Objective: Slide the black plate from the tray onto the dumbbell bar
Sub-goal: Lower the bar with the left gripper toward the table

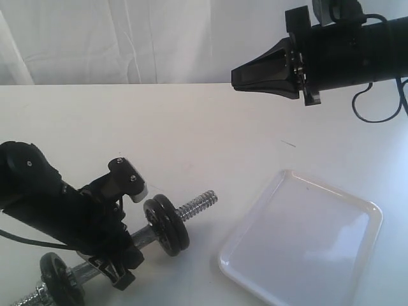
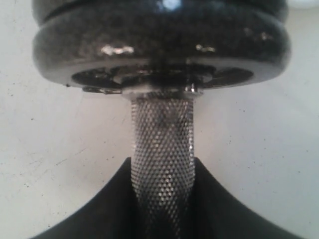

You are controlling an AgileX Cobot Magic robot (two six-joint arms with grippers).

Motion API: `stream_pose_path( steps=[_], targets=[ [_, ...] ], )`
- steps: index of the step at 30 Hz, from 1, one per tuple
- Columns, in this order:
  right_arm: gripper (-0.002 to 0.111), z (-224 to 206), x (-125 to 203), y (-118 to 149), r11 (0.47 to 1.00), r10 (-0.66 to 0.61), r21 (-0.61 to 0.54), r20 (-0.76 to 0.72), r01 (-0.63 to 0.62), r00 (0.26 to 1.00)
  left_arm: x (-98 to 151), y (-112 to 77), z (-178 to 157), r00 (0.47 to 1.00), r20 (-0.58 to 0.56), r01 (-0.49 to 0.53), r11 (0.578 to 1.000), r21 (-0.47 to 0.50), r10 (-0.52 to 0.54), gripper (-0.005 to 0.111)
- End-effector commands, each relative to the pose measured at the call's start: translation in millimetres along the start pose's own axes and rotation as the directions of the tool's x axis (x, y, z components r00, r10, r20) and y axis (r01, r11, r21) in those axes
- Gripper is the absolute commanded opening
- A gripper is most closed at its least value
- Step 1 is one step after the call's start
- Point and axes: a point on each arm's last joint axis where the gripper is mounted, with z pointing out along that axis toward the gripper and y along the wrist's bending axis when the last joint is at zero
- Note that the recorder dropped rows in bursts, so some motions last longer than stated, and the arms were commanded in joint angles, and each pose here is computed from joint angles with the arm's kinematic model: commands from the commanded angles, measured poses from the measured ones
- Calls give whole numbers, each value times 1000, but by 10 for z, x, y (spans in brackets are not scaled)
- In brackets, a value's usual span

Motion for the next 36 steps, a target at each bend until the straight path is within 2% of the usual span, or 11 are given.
stream_pose_path(
  steps=[1,11,13,18,23,31,36],
  targets=[
    [0,-4,4,37,1000,-23,-6,-1,23,1000,-161,-6,-142,993,99,58,998,-6,-58,0],
    [0,-2,14,29,1000,-22,-3,-6,22,1000,-77,11,-6,996,46,75,997,6,-75,1],
    [0,-2,15,28,1000,-23,-2,-8,23,1000,-68,15,15,996,39,77,997,8,-77,7],
    [0,-2,15,28,1000,-23,-2,-8,23,1000,-65,16,22,996,36,78,997,9,-78,31],
    [0,-2,15,28,1000,-23,-2,-8,23,1000,-65,16,22,996,36,80,997,9,-80,47],
    [0,-2,15,28,1000,-23,-2,-8,23,1000,-63,10,22,996,33,82,997,15,-82,57],
    [0,-2,15,28,1000,-23,-2,-8,23,1000,-41,-38,20,997,5,79,995,66,-80,62]
  ],
)
